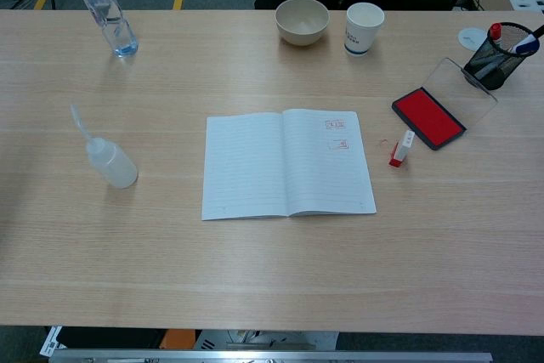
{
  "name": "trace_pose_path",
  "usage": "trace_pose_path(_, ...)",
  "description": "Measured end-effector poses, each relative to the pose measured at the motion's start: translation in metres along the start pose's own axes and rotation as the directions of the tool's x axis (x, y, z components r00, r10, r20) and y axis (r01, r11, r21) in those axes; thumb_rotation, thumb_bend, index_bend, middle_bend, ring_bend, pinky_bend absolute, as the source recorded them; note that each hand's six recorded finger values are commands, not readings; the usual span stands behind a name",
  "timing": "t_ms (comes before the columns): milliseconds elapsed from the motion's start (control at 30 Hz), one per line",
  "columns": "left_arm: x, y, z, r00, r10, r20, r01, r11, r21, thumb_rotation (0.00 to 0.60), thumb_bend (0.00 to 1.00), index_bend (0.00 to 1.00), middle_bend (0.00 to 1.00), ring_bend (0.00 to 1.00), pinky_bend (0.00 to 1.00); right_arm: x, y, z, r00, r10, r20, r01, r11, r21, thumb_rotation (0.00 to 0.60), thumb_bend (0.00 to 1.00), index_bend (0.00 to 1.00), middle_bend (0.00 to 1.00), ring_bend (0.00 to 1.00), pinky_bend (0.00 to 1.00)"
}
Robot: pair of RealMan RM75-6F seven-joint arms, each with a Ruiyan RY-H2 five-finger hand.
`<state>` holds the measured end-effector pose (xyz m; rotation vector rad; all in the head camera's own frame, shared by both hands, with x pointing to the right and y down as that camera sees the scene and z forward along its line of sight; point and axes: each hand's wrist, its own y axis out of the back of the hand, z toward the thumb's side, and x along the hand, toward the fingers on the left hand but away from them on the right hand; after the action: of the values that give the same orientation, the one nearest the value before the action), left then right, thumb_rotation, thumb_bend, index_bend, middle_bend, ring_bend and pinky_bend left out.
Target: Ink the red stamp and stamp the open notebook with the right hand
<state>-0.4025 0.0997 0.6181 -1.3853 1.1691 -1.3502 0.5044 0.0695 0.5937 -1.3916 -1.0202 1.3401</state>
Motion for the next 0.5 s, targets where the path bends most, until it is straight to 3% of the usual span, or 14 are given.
trace_pose_path(267,-0.001,-0.002,0.004,1.0,-0.007,0.007,0.007,1.0,0.009,0.6,0.34,0.17,0.17,0.1,0.09,-0.004,0.0,0.002,1.0,0.008,-0.022,-0.008,1.0,-0.001,0.6,0.33,0.44,0.46,0.37,0.39)
trace_pose_path(500,-0.002,0.0,0.01,1.0,-0.004,0.017,0.004,1.0,0.001,0.6,0.34,0.17,0.17,0.1,0.09,-0.022,0.003,0.017,0.994,0.012,-0.108,-0.012,1.0,-0.004,0.6,0.32,0.44,0.46,0.37,0.4)
